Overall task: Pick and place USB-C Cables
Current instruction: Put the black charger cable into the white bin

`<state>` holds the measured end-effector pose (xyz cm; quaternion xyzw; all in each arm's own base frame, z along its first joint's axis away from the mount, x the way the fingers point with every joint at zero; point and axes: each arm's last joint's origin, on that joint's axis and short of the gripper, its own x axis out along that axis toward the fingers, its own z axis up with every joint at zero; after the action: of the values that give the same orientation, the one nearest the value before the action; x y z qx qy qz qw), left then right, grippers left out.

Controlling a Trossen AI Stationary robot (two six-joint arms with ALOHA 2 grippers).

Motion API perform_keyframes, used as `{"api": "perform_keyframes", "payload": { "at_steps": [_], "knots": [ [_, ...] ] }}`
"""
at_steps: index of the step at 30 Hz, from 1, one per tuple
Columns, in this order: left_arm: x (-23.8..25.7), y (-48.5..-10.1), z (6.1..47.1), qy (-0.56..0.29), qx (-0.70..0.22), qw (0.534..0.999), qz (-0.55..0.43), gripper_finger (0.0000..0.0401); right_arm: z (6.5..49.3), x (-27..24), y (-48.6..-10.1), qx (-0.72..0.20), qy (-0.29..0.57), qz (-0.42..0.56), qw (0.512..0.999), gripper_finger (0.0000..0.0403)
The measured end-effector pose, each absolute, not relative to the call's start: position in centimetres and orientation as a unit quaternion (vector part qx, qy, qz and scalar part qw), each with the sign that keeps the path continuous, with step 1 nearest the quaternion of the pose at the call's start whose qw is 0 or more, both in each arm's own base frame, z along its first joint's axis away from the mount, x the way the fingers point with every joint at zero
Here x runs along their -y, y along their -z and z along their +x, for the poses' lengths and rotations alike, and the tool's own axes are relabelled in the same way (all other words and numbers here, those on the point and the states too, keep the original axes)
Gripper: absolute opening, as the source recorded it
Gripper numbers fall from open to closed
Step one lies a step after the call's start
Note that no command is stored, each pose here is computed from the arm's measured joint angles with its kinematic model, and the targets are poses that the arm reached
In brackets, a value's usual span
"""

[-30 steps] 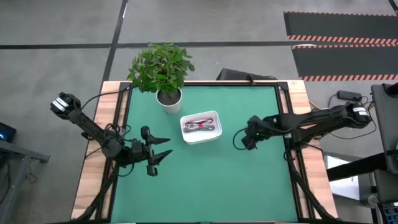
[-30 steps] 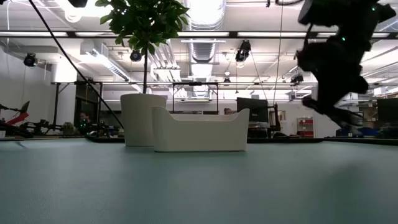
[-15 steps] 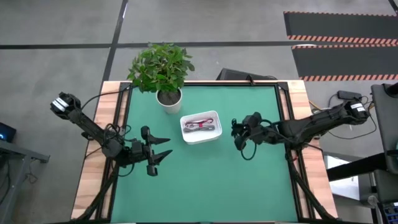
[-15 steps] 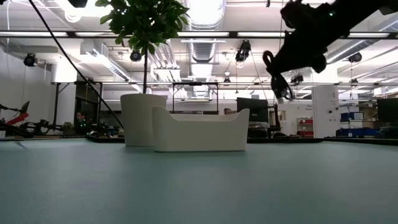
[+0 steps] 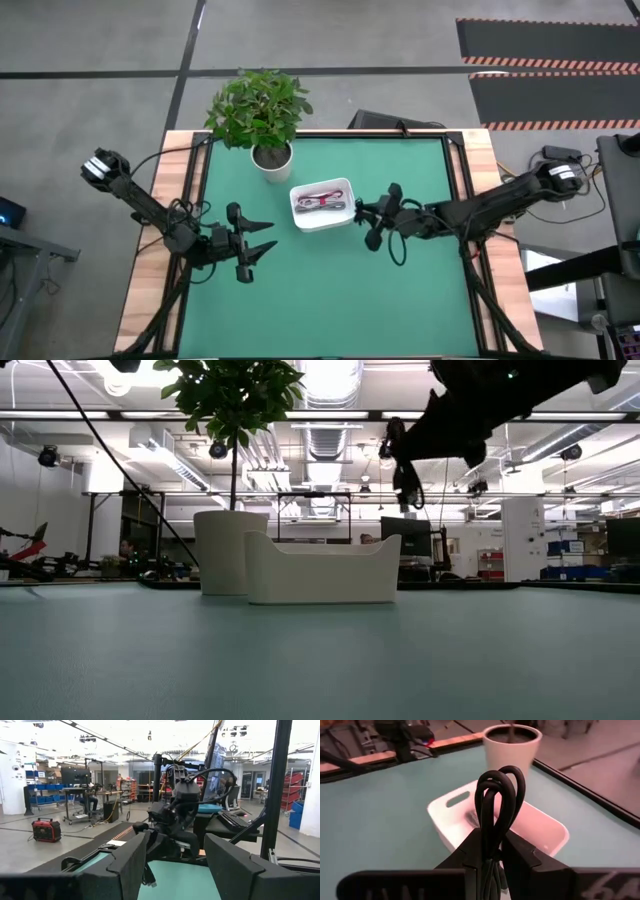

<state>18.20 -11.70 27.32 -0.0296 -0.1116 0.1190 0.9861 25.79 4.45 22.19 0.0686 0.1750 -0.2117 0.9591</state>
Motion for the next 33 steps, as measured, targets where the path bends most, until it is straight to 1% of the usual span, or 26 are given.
{"api": "perform_keyframes", "payload": {
  "at_steps": [5,10,17,24,33],
  "knots": [
    [11.7,-27.3,18.2,-0.119,0.111,0.986,-0.029,0.0187,27.1,-5.4,-21.4,-0.155,0.191,0.042,0.968,0.0043],
    [11.7,-27.3,18.2,-0.119,0.111,0.986,-0.029,0.0187,28.0,-5.8,-21.6,-0.119,0.168,0.028,0.978,0.0043],
    [11.7,-27.3,18.2,-0.119,0.111,0.986,-0.029,0.0187,29.2,-6.3,-23.0,-0.105,0.145,0.005,0.984,0.0043],
    [11.7,-27.3,18.2,-0.119,0.111,0.986,-0.029,0.0187,30.8,-6.9,-24.6,-0.094,0.134,-0.037,0.986,0.0043],
    [11.7,-27.2,18.2,-0.119,0.11,0.986,-0.028,0.0187,32.6,-7.4,-27.8,-0.142,0.128,-0.095,0.977,0.0043]
  ]
}}
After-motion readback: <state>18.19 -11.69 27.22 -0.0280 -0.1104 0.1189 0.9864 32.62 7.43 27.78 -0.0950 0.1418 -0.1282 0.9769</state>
